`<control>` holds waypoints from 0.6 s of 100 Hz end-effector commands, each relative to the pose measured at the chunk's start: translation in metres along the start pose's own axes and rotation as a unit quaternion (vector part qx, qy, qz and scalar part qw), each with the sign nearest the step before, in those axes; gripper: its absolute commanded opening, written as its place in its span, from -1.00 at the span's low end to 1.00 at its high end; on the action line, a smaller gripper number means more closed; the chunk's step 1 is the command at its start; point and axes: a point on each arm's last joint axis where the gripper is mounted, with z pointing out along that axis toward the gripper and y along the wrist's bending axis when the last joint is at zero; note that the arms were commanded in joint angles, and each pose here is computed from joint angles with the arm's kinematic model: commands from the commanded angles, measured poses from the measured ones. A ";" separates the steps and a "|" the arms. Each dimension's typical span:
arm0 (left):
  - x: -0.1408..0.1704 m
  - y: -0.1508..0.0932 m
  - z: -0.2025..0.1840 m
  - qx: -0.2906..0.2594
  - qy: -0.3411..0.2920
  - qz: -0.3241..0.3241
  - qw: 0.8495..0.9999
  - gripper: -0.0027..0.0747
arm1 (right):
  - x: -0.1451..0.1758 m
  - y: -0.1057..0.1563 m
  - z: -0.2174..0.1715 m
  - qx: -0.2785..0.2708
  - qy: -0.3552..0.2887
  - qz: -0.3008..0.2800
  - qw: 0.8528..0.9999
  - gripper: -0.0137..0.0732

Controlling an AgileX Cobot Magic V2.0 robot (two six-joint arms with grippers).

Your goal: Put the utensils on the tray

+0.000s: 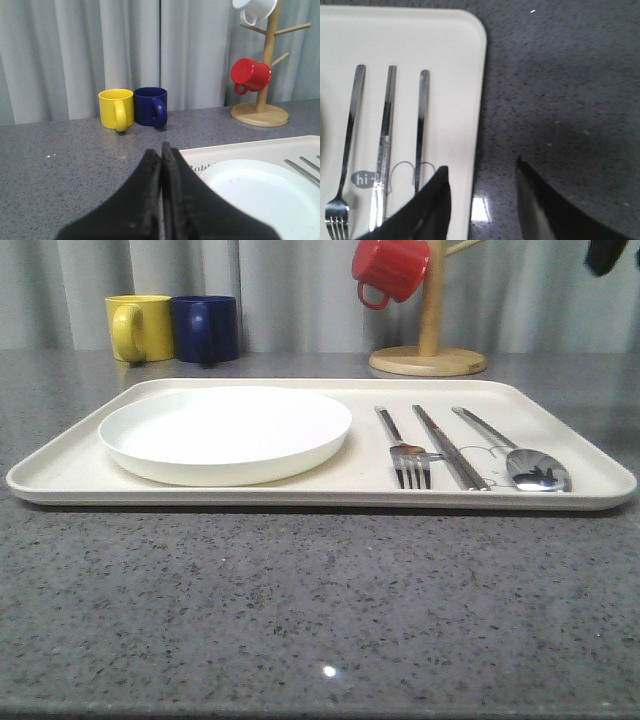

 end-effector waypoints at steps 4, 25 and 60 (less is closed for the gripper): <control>-0.016 0.002 -0.001 -0.008 -0.050 -0.003 0.999 -0.98 | 0.013 -0.021 -0.049 0.016 -0.098 -0.002 0.995 0.05; -0.016 0.002 -0.001 -0.008 -0.050 -0.003 0.999 -0.98 | 0.075 -0.039 -0.085 0.029 -0.193 -0.014 0.981 0.05; -0.016 0.002 -0.001 -0.008 -0.050 -0.003 0.999 -0.98 | 0.183 -0.055 -0.117 0.011 -0.369 -0.031 0.929 -0.05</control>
